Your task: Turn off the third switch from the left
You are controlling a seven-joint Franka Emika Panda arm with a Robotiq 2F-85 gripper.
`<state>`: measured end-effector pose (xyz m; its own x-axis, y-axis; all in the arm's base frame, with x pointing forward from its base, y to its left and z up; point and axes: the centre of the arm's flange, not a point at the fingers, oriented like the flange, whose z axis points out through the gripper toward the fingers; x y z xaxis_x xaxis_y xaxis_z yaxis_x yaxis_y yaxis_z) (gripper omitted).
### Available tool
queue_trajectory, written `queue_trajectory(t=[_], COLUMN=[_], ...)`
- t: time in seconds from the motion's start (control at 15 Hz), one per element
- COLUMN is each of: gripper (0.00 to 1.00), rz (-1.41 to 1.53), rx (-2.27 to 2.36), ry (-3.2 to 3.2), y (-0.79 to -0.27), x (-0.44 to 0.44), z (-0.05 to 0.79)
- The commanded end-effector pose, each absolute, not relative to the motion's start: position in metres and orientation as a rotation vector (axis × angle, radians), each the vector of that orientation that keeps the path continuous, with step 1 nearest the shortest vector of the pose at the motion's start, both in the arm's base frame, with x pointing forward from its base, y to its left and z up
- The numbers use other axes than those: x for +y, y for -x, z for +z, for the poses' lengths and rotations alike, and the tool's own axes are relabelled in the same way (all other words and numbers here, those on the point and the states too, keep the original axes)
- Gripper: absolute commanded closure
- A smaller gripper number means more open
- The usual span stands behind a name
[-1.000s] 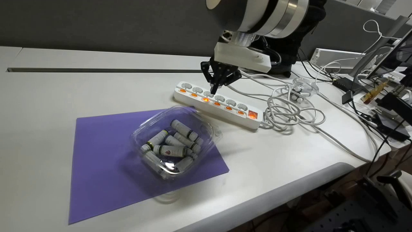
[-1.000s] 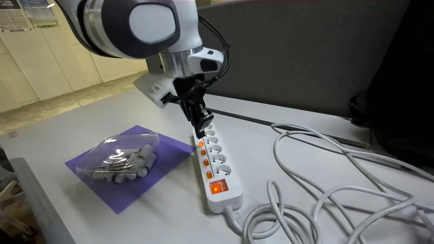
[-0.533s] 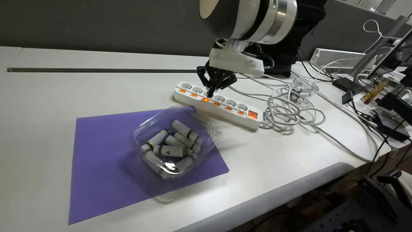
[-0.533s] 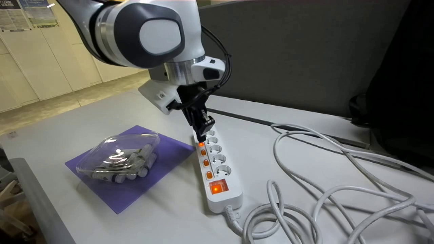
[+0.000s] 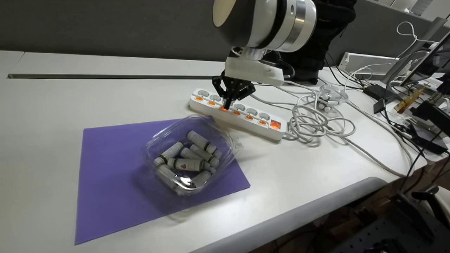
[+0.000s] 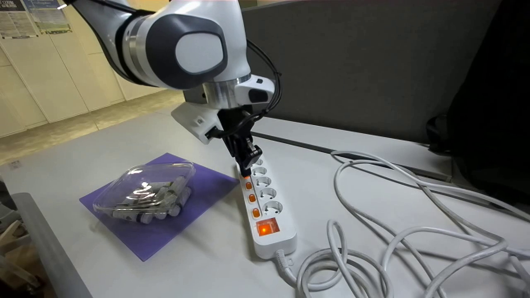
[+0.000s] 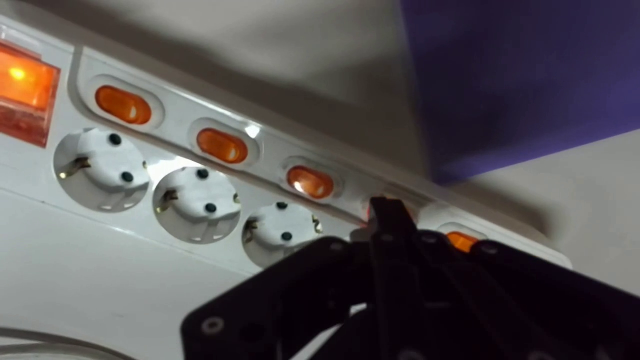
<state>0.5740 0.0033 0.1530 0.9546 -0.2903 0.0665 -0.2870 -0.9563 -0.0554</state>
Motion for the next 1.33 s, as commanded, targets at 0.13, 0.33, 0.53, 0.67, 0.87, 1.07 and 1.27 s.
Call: queue_trajectory(t=[0.13,0.33,0.53,0.67,0.87,1.07,1.27], gripper=[1.0,1.0,1.0,1.0,1.0,1.0,1.0], rz=[-0.024,0.015,0.099,0.152,0.182,0.276,0.325], rx=[0.499,0.488,0.447,0.352,0.242,0.211,0.329], ry=[3.065,3.071,3.039,2.951,2.815,2.688,2.698], y=[-0.584,-0.586,-0.588,-0.589,-0.589,-0.588,-0.588], x=[-0.003,-0.009,-0.019,-0.028,-0.048,-0.063,-0.07], z=[0.135,0.122,0.11,0.106,0.102,0.1,0.114])
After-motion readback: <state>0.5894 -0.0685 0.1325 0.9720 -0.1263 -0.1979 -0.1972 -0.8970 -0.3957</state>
